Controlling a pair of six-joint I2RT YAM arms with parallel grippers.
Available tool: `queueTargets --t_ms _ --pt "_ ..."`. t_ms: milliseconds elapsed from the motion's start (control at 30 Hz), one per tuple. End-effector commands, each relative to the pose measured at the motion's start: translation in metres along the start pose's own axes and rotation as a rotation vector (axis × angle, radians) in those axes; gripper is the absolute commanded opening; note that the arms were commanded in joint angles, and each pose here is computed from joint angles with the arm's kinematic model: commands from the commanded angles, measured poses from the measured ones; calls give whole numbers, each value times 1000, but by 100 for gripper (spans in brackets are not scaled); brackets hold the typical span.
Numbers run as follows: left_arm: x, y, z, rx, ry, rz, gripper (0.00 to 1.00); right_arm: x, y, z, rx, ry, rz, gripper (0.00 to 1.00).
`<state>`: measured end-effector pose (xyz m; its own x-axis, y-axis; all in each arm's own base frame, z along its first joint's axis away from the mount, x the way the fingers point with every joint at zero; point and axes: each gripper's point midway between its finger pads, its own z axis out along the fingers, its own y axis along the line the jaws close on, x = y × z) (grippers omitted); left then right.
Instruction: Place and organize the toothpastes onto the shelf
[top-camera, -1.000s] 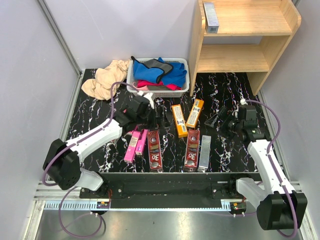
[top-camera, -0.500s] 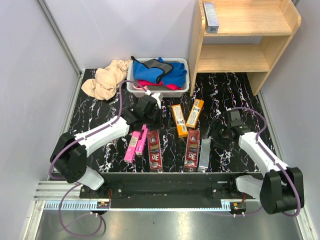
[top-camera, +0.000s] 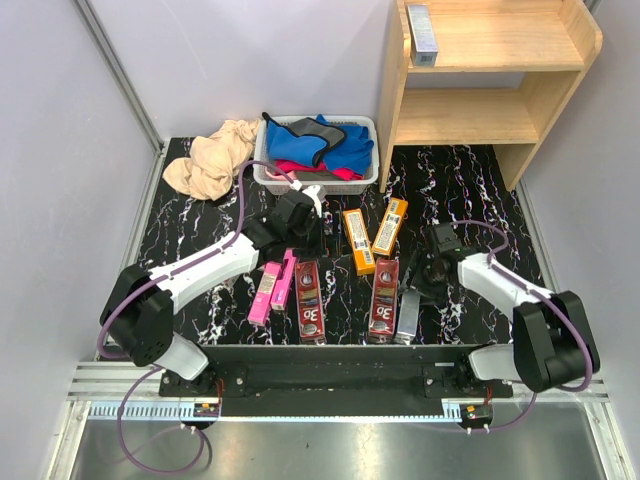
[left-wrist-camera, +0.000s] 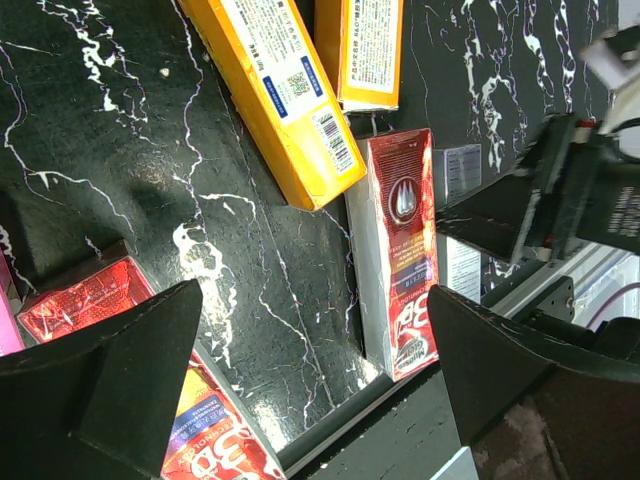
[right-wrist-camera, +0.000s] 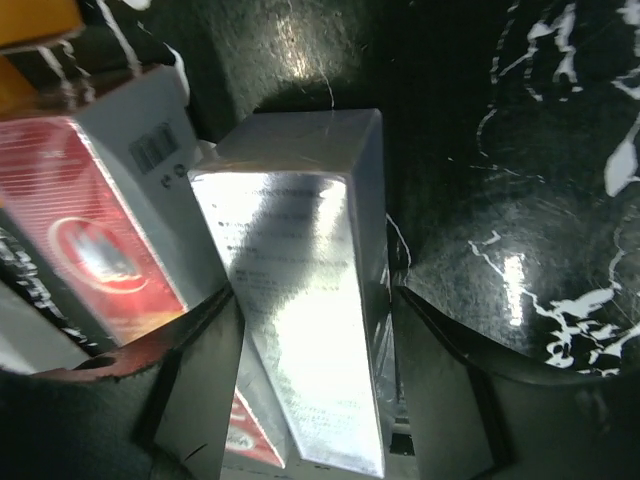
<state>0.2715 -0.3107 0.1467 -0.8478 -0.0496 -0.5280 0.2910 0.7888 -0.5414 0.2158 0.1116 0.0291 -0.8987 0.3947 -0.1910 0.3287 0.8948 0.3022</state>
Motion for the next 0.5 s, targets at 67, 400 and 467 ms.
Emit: queueTargets --t_ms 67,400,467 --pt "-23 -15 -6 29 -71 38 99 4 6 11 63 1 -58 59" --pt "-30 -14 -12 10 -78 41 99 -9 15 -13 48 -67 -107 34" --pt "-32 -13 -13 12 -82 31 99 -19 21 -24 32 -109 -137 33"
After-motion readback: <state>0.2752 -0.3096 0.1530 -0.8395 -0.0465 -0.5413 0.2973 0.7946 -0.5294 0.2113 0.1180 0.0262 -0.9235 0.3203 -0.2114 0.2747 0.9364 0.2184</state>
